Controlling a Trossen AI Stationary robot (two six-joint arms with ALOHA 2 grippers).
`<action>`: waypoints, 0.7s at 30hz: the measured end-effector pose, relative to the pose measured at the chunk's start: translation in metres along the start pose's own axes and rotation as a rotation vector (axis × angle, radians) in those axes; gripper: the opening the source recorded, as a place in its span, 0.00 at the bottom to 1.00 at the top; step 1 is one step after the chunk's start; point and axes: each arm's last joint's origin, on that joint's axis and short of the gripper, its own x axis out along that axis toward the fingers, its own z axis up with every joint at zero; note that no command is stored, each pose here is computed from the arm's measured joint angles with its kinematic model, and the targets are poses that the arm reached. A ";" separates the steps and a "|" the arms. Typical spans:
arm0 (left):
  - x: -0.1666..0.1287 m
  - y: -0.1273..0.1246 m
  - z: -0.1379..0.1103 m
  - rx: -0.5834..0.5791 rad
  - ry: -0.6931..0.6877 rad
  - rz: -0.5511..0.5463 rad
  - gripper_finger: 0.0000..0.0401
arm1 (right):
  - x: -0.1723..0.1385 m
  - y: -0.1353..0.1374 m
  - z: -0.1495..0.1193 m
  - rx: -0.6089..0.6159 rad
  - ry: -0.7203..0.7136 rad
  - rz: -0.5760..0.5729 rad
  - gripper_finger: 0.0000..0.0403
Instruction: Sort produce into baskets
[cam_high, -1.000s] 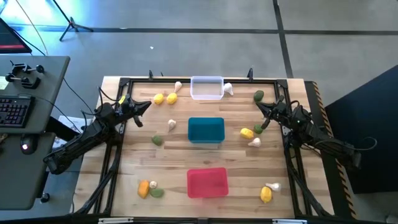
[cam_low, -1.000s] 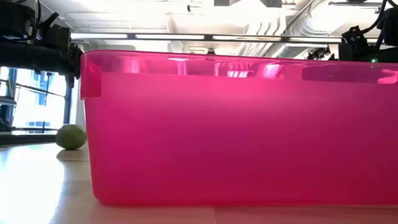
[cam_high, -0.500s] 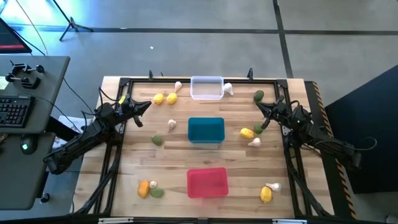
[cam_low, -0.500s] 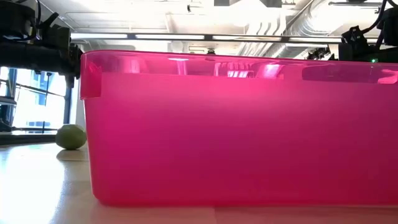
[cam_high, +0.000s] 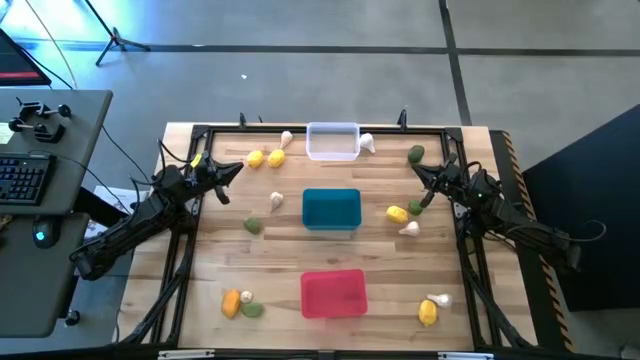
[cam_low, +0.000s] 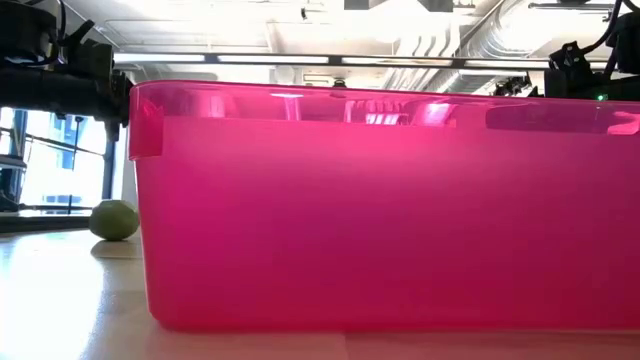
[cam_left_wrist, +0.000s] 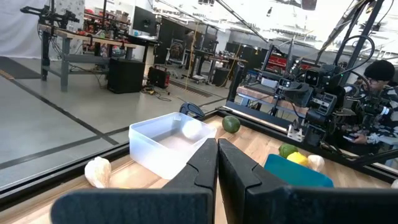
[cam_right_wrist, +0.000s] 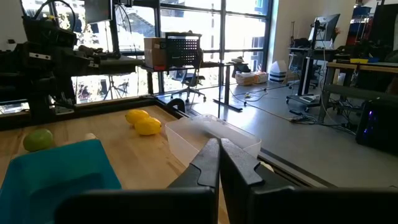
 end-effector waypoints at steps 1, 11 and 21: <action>0.000 0.000 0.000 0.000 0.000 0.000 0.00 | 0.000 0.000 0.000 0.000 0.000 0.000 0.00; 0.000 0.000 0.001 0.001 -0.012 -0.003 0.00 | 0.000 0.000 0.000 0.001 0.000 0.000 0.00; 0.000 0.000 0.001 0.001 -0.012 0.008 0.00 | 0.000 0.001 0.006 0.356 -0.053 0.032 0.00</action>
